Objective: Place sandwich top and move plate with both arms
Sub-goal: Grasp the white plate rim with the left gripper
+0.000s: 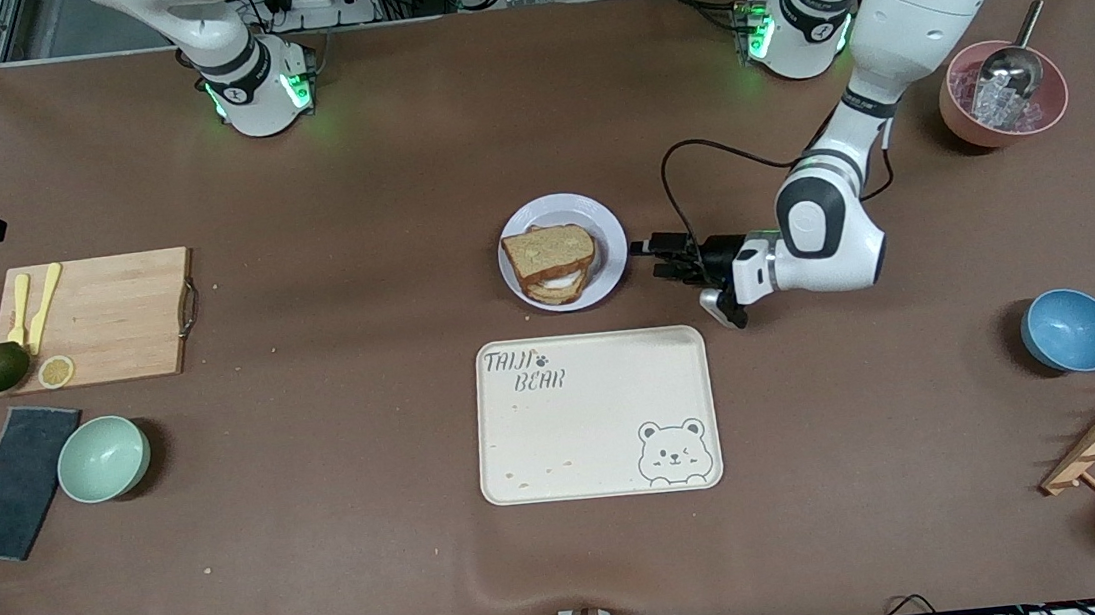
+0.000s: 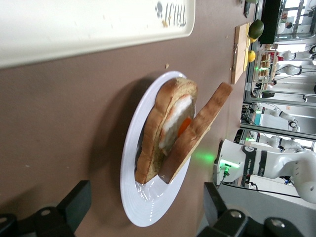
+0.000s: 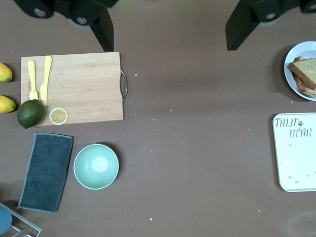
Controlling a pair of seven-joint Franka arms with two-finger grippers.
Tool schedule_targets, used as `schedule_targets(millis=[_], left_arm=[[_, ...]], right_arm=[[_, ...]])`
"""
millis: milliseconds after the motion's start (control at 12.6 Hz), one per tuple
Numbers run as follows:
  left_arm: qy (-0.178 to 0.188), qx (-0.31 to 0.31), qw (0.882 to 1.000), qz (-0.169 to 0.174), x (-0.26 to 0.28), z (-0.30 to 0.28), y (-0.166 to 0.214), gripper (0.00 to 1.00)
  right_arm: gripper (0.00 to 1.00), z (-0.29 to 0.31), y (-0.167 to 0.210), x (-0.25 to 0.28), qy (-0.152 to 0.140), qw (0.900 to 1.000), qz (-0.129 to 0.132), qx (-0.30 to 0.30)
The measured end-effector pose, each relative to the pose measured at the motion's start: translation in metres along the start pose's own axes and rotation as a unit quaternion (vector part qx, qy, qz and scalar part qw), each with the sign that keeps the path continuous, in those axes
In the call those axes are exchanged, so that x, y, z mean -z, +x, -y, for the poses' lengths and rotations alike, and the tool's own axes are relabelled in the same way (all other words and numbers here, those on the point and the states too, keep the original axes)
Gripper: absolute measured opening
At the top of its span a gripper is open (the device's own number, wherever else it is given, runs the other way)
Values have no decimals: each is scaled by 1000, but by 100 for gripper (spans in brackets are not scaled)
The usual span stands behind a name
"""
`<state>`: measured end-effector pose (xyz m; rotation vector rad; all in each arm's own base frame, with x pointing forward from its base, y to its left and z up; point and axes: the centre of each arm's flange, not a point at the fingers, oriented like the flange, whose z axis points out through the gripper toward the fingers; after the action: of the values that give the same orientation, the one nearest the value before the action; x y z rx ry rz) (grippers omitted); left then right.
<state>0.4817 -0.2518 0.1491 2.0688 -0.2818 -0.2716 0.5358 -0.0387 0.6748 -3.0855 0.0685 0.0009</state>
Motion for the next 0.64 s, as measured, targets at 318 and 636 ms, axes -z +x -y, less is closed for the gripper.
schedule_targets(millis=[318, 636], left_arm=[[-9, -13, 1000, -21, -31, 13, -31, 100], [-20, -10, 999, -31, -41, 14, -40, 100]], right_arm=[[100, 1, 4, -4, 0, 1000, 0, -2], [100, 2, 4, -3, 0, 1000, -1, -1]])
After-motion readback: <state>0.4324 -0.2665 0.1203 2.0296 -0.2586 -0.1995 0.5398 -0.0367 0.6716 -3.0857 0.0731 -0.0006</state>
